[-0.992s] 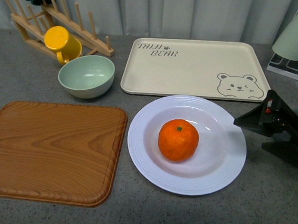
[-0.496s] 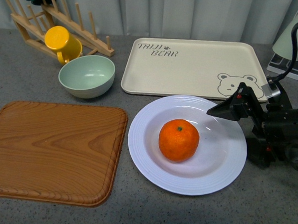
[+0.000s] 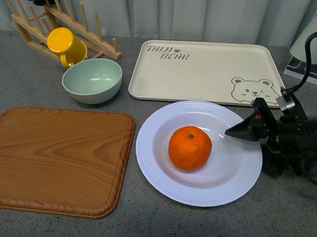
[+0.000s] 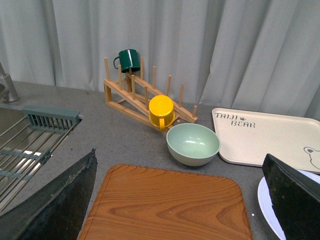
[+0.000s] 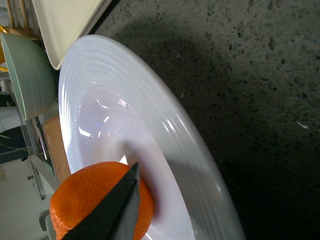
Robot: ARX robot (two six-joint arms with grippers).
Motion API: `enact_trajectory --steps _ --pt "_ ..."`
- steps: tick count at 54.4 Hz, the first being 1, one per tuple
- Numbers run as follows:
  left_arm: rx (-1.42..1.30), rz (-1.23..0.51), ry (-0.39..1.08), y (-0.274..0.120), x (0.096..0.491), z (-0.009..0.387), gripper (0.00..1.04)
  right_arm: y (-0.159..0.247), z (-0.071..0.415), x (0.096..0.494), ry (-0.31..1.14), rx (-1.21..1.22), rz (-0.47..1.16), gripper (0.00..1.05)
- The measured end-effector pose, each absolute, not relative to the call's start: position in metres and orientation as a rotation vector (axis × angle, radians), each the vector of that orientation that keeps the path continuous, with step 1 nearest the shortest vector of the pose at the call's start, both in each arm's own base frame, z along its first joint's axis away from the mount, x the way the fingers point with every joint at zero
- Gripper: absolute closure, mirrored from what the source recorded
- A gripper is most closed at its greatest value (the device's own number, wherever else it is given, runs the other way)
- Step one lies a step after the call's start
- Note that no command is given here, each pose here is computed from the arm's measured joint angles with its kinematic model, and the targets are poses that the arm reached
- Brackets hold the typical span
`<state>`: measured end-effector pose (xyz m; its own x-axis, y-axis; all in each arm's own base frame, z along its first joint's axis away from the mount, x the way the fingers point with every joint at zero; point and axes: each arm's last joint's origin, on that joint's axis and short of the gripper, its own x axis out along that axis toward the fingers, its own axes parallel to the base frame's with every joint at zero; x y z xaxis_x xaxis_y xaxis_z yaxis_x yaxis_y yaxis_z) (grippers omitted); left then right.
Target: Place orange and plate with both arms
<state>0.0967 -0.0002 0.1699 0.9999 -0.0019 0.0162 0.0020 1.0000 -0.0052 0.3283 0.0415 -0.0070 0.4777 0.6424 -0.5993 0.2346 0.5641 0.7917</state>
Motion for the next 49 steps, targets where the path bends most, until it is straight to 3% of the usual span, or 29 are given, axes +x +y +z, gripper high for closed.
enact_trajectory --steps 12,18,49 --pt "-0.005 -0.002 -0.016 0.000 0.097 0.170 0.06 0.041 -0.011 0.323 1.095 0.981 0.321 0.91" --pt "-0.005 -0.002 -0.016 0.000 0.097 0.170 0.06 0.042 -0.009 0.324 1.081 0.983 0.348 1.00" --pt "-0.005 -0.002 -0.016 0.000 0.097 0.170 0.06 0.039 0.006 0.314 0.938 0.958 0.371 1.01"
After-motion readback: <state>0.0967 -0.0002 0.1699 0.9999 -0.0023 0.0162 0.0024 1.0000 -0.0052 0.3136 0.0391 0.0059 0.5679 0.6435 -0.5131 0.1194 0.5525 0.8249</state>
